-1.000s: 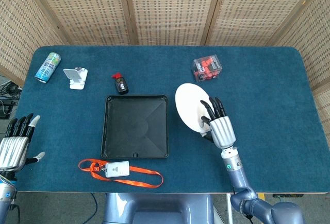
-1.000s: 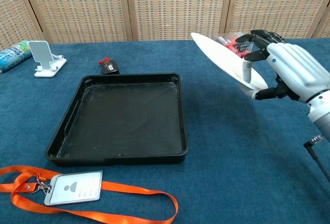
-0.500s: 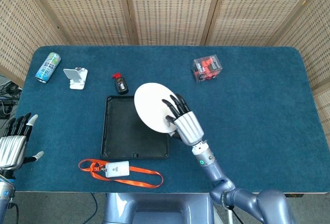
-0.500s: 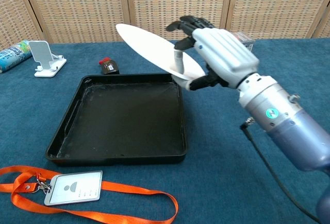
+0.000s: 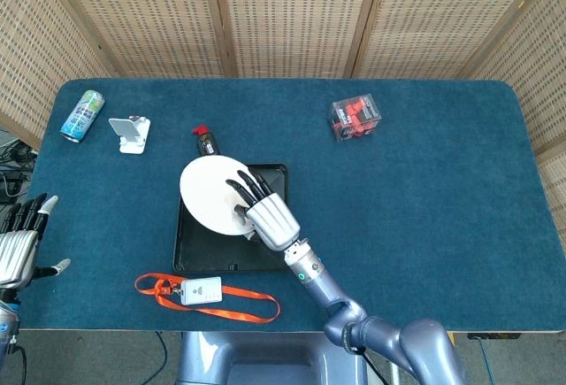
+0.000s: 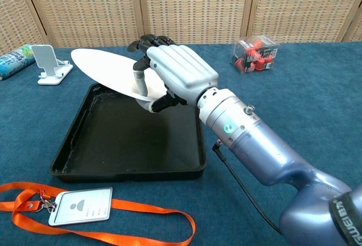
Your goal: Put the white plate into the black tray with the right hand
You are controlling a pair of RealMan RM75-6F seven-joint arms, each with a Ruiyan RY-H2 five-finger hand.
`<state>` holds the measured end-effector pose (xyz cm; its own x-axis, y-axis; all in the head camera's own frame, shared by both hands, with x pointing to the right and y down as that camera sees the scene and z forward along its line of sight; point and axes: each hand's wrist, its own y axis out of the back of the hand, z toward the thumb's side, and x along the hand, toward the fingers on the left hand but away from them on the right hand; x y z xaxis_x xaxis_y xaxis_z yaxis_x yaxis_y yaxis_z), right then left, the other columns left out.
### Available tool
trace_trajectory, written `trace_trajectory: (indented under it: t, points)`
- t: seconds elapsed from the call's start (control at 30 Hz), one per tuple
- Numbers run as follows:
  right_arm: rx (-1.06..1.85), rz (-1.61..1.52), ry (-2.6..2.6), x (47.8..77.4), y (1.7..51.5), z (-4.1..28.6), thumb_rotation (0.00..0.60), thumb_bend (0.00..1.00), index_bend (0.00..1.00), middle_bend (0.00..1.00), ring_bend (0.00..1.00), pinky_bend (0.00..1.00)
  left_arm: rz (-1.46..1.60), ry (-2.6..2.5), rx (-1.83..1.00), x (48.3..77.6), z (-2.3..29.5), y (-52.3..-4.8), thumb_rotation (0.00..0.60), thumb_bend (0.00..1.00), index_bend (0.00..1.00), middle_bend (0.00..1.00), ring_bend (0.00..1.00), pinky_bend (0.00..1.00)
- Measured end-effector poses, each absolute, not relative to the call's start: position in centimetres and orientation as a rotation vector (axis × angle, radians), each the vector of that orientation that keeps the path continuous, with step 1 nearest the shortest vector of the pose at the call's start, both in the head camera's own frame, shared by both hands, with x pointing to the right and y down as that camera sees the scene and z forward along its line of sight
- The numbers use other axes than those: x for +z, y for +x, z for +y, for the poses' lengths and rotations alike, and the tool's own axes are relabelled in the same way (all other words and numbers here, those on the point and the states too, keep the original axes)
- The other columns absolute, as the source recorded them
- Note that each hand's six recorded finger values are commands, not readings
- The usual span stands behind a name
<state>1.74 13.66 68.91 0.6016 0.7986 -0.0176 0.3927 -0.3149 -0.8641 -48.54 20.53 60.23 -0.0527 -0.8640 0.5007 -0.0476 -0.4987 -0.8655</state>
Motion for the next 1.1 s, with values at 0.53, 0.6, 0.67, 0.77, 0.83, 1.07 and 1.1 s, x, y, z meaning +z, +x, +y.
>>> trace_trajectory:
  t: [0.53,0.6,0.67,0.77,0.83,1.07,1.1]
  points:
    - [0.630,-0.942,-1.955,70.3,1.2,13.6,0.600,0.20,0.45,0.08,0.00,0.07,0.977,-1.594,-1.633,60.7,20.6,-48.6,0.600,0.00,0.00,0.00,0.00,0.00]
    - [0.636,-0.951,-1.949,70.2,1.3,13.4,0.600,0.16,0.39,0.05,0.00,0.05,0.977,-1.592,-1.633,60.6,20.6,-48.6,0.600,0.00,0.00,0.00,0.00,0.00]
    - [0.636,-0.963,-1.947,70.0,1.5,13.4,0.600,0.13,0.35,0.03,0.00,0.05,0.977,-1.592,-1.632,60.6,20.6,-48.6,0.600,0.00,0.00,0.00,0.00,0.00]
    - [0.639,-0.982,-1.940,69.8,2.1,13.4,0.600,0.07,0.32,0.02,0.00,0.05,0.972,-1.592,-1.633,60.6,20.6,-48.5,0.600,0.00,0.00,0.00,0.00,0.00]
    - [0.644,-0.997,-1.938,69.6,2.5,13.5,0.600,0.05,0.31,0.01,0.00,0.05,0.967,-1.594,-1.634,60.7,20.6,-48.4,0.600,0.00,0.00,0.00,0.00,0.00]
    - [0.685,-1.059,-1.926,69.0,4.9,14.6,0.600,0.02,0.30,0.00,0.00,0.04,0.949,-1.589,-1.625,60.7,20.8,-48.1,0.600,0.00,0.00,0.00,0.00,0.00]
    - [0.690,-1.067,-1.926,68.9,5.2,14.8,0.600,0.02,0.30,0.00,0.00,0.04,0.947,-1.587,-1.623,60.7,20.8,-48.0,0.600,0.00,0.00,0.00,0.00,0.00]
